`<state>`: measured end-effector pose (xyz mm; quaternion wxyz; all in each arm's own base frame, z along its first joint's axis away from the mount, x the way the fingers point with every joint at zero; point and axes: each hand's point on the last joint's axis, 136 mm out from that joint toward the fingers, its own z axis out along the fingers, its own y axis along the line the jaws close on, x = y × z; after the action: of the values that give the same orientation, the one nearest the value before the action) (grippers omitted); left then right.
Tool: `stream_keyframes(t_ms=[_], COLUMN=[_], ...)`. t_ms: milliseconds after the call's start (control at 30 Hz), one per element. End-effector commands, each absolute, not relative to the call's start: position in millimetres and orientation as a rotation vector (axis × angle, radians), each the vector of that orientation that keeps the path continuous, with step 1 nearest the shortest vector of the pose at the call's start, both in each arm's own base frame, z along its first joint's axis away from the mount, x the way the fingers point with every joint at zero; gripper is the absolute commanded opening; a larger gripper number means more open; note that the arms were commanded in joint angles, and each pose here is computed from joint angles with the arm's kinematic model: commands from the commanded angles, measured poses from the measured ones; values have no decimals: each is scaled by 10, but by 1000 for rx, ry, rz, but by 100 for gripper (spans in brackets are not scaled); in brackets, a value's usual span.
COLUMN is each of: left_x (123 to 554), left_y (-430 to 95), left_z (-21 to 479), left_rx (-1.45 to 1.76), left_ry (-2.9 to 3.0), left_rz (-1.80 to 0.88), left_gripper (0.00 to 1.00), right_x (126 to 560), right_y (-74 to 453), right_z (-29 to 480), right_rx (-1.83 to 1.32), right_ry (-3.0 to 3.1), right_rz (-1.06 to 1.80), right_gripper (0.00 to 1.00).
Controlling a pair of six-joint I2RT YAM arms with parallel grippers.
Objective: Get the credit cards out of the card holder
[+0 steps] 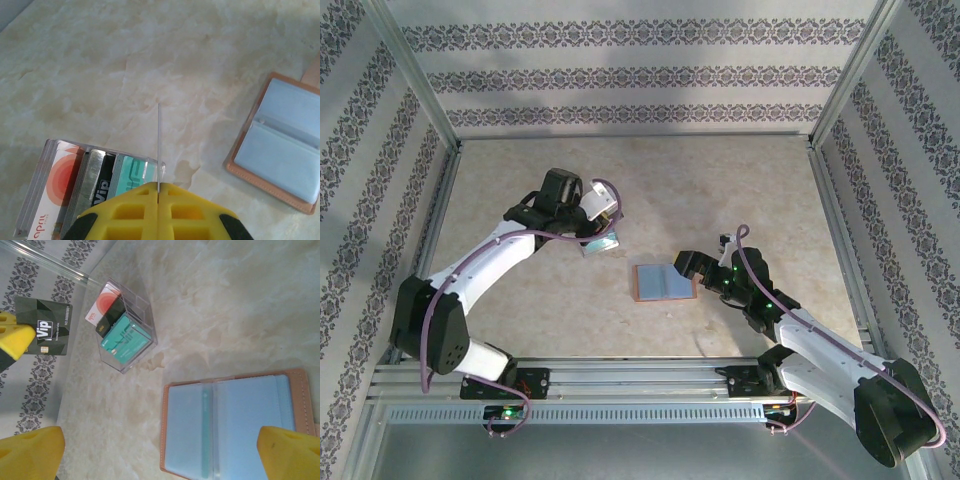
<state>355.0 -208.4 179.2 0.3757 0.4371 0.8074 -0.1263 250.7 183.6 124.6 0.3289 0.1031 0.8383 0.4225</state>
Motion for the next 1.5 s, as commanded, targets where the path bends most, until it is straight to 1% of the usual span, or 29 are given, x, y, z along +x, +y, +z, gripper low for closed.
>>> stream_keyframes(t_ms=[0, 400, 600, 933, 1467], left_x=[3583, 3821, 3944, 4064, 4188], left_y=[-2048, -1875, -1761, -1659, -1573], left_z=[1784, 1651, 1607, 1359, 1238], left_rx=[1234, 1378, 1368, 1408, 1409], left_ry=[2011, 1891, 1888, 1925, 1952], left_rz=[-275, -136, -165, -175, -203], left_gripper=[0, 0, 0, 0, 0], right_x=[2548, 2534, 2543, 2552, 2531], right_y=[1849, 1813, 1803, 1788, 1777], right_z=[1334, 1299, 1308, 1306, 1300], right_rx=[260, 282, 285, 298, 312], right_ry=[2173, 2178, 2175, 2178, 2179], right_rz=[1097, 1084, 1079, 1073, 1079], right_gripper=[98, 98, 98, 98, 98])
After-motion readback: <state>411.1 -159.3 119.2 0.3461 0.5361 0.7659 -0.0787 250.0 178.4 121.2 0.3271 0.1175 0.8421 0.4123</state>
